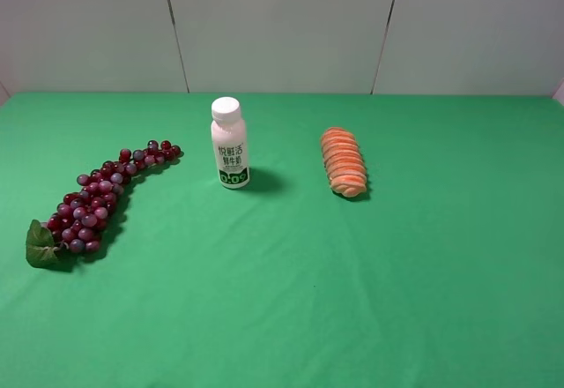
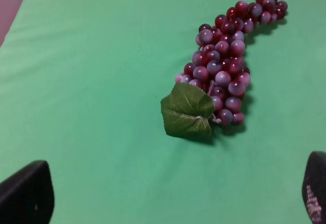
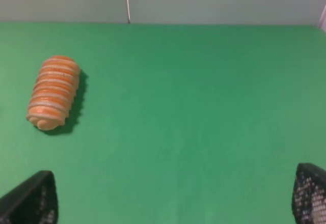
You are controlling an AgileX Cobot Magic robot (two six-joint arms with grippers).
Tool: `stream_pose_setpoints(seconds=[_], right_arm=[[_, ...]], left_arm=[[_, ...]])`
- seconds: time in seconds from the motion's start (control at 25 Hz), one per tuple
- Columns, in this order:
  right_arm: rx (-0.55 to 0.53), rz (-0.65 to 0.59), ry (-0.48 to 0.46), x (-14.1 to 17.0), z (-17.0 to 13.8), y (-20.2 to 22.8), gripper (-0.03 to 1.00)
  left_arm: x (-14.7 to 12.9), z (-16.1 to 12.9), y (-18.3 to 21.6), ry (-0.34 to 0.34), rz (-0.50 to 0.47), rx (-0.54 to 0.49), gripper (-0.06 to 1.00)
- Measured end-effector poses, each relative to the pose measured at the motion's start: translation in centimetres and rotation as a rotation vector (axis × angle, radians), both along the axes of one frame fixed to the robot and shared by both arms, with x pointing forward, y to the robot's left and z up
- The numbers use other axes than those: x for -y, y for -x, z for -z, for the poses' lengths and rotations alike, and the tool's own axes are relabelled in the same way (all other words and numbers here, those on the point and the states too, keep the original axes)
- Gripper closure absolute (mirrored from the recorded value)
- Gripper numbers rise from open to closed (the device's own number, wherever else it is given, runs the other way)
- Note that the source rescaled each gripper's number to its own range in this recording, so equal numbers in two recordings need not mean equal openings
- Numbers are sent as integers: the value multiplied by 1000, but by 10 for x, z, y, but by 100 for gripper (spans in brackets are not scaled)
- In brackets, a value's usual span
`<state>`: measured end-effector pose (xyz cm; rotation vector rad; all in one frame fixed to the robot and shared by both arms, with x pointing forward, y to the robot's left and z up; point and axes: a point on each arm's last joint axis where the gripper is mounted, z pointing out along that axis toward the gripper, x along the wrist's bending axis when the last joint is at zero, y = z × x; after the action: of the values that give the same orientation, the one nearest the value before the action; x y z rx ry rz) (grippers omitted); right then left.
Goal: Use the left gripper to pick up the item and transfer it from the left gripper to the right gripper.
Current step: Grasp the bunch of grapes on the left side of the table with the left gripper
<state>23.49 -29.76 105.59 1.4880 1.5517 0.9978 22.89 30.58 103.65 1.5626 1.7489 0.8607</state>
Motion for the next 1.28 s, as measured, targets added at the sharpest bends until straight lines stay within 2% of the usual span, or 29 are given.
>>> stream_pose_setpoints(seconds=[1.04,1.28], right_arm=[[0,0,0,0,0,0,-3],[0,0,0,0,0,0,-3]], left_arm=[[0,0,0,0,0,0,-2],[0,-10,-3,7,-6,-48,-2]])
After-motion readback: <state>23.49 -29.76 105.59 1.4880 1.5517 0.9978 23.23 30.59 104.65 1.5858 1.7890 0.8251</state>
